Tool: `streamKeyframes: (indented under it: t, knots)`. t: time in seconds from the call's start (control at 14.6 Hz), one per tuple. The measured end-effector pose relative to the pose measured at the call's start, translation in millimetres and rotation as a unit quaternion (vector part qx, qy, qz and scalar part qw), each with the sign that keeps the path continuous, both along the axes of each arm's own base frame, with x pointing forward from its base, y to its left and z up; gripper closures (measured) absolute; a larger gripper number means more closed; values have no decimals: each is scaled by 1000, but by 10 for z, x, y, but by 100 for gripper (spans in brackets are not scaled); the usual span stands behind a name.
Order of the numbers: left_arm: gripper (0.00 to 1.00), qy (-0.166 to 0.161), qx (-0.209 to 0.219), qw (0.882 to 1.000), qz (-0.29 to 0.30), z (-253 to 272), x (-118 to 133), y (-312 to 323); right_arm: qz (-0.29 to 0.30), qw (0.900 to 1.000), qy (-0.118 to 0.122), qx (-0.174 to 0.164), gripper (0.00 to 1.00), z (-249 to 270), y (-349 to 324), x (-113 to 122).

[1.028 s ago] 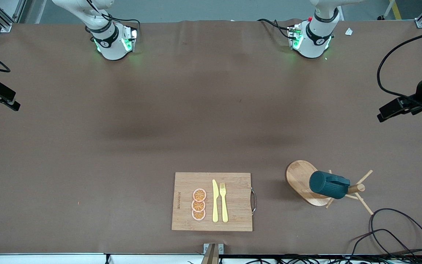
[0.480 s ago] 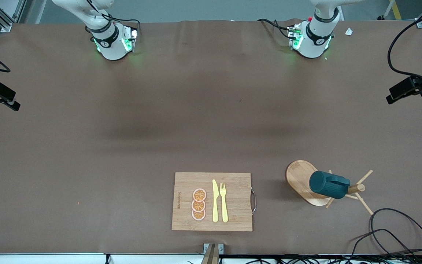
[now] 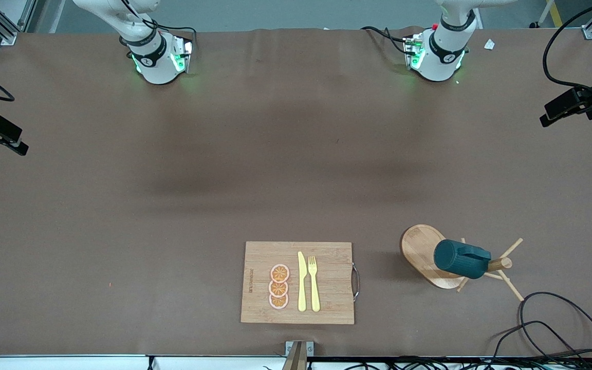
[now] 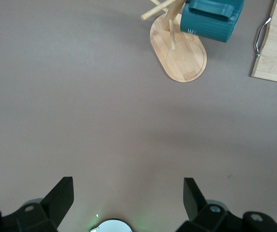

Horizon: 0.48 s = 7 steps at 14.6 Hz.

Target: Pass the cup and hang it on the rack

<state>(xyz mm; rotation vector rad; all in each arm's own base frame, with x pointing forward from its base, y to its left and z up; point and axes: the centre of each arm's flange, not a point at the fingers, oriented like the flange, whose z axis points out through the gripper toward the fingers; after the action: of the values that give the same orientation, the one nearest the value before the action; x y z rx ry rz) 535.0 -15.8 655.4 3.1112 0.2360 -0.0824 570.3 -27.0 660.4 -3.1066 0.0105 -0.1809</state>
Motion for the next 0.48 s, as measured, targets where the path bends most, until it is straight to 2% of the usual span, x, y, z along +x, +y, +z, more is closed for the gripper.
streamKeyframes:
  t: [0.48]
  knots:
    - [0,-9,0,1000,-6,4,17,-72,0,1000,0,0,0,0,0,0]
